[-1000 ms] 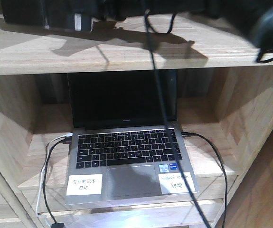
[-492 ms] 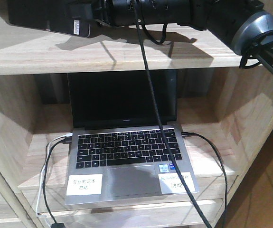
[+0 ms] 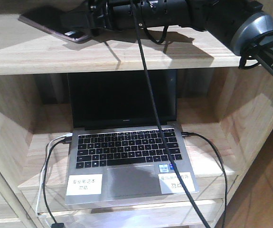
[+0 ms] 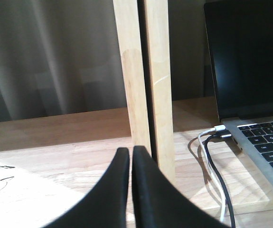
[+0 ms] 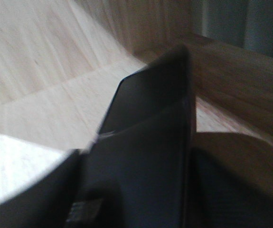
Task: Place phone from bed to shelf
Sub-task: 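Lower the phone onto the upper shelf and open the right gripper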
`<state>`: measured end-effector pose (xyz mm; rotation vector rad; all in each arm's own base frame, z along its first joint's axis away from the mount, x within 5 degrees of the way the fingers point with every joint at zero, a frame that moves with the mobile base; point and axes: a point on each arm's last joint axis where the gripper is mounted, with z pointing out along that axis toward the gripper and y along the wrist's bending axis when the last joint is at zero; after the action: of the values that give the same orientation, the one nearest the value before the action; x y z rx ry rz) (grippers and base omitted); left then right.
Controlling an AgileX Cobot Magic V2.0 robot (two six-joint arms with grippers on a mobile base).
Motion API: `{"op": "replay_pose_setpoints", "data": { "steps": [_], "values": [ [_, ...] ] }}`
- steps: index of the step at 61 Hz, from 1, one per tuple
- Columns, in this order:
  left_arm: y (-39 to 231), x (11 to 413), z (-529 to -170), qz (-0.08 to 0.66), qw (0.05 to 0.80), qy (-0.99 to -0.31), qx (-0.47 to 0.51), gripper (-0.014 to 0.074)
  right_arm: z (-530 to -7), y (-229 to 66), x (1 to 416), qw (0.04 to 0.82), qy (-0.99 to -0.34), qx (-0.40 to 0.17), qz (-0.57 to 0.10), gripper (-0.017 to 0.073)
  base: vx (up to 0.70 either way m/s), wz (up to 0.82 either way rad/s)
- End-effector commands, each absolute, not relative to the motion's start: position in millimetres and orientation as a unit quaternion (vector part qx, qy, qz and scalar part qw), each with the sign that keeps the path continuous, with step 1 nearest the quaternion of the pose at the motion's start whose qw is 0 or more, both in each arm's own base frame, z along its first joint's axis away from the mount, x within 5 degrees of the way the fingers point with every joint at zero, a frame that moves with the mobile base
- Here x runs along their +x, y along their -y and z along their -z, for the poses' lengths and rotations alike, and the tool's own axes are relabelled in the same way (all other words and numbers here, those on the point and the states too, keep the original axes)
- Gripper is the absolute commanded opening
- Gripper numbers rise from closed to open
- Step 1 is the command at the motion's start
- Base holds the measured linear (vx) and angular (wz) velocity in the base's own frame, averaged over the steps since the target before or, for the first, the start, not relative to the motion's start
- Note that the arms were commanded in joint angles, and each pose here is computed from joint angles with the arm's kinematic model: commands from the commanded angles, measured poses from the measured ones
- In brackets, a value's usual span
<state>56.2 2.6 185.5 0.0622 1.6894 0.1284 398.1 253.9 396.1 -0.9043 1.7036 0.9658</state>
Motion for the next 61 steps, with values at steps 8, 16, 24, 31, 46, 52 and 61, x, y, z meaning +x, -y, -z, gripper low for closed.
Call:
{"op": "replay_pose_setpoints", "data": {
  "steps": [8, 16, 24, 31, 46, 52, 61],
  "values": [
    [-2.3, 55.0, -200.1, -0.053, 0.701, -0.711, 0.023, 0.0001, -433.7, -244.7, 385.6, 0.518, -0.669, -0.351, -0.401, 0.0645, 0.00, 0.00],
    [-2.3, 55.0, -200.1, -0.053, 0.701, -0.711, 0.023, 0.0001, -435.8, -243.9, 384.2, 0.517, -0.671, -0.348, -0.403, 0.0608, 0.00, 0.00],
    [-2.3, 55.0, -200.1, -0.053, 0.701, -0.711, 0.023, 0.0001, -445.2, -240.8, 378.0, 0.525, -0.664, -0.351, -0.399, 0.0564, 0.00, 0.00],
    [-2.3, 55.0, -200.1, -0.053, 0.701, -0.711, 0.023, 0.0001, -458.5, -235.8, 368.8, 0.539, -0.656, -0.358, -0.389, 0.0539, 0.00, 0.00],
    [-2.3, 55.0, -200.1, -0.053, 0.701, -0.711, 0.023, 0.0001, -486.9, -221.4, 344.4, 0.545, -0.643, -0.367, -0.394, 0.0446, 0.00, 0.00],
    [-2.3, 55.0, -200.1, -0.053, 0.701, -0.711, 0.023, 0.0001, -497.0, -213.1, 335.7, 0.547, -0.641, -0.368, -0.393, 0.0384, 0.00, 0.00],
    [-2.3, 55.0, -200.1, -0.053, 0.701, -0.711, 0.023, 0.0001, -504.8, -203.7, 327.5, 0.546, -0.644, -0.373, -0.384, 0.0261, 0.00, 0.00]
  ]
}}
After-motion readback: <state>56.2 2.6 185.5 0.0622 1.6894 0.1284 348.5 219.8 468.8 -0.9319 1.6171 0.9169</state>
